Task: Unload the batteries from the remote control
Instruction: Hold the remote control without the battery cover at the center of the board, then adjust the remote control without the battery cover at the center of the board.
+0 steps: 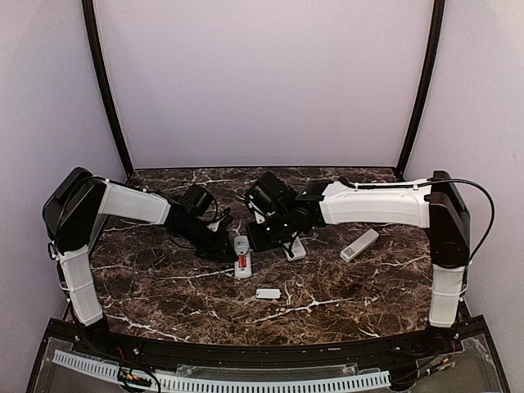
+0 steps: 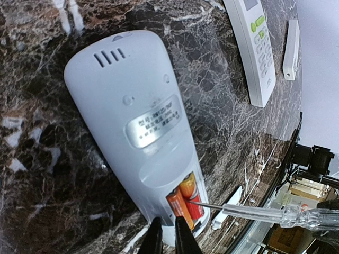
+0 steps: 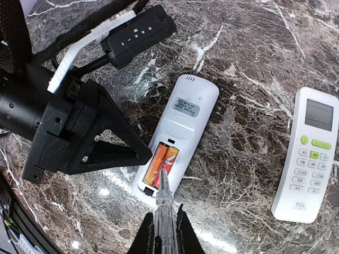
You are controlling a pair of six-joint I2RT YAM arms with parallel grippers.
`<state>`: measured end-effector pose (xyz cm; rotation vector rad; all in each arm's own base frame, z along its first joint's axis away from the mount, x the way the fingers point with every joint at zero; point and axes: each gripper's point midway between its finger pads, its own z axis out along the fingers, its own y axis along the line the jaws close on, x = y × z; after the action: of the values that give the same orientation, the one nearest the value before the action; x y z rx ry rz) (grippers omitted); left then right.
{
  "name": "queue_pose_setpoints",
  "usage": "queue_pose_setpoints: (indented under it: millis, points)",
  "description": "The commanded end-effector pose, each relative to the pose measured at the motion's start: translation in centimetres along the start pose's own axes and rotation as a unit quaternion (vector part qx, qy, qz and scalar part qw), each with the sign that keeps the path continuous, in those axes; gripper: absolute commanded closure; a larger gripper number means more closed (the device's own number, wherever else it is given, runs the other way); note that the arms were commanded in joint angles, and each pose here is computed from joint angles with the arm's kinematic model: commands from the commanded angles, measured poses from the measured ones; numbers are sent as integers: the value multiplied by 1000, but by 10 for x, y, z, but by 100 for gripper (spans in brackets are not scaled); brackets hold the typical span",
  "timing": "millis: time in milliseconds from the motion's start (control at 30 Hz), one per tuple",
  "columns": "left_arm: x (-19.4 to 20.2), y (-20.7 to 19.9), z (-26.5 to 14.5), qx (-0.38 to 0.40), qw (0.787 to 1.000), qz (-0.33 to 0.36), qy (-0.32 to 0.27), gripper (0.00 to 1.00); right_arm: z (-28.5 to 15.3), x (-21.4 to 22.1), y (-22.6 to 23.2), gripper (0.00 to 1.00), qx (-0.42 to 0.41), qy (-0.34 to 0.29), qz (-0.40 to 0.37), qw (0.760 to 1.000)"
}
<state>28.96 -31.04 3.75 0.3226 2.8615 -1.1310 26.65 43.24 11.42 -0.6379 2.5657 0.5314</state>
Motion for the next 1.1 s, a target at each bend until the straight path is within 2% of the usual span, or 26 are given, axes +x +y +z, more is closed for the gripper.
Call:
queue_pose_setpoints:
  millis: [0, 200, 400, 667, 1067]
  points:
    - [2, -2, 4, 3, 1000, 2, 10, 91, 10, 9, -4, 100, 22, 15, 12, 1000]
    - [5, 1, 8, 0, 1000, 0, 16, 95, 17, 15, -2, 100, 12, 20, 31, 999]
    - [8, 8, 13, -9, 1000, -3, 23, 96, 23, 22, 3, 100, -30, 27, 81, 996]
    - [10, 12, 16, -14, 999, -5, 29, 97, 18, 19, 4, 100, -126, 9, 160, 979]
    - [11, 14, 18, -19, 999, -4, 32, 97, 1, 6, 10, 100, -238, -20, 202, 950]
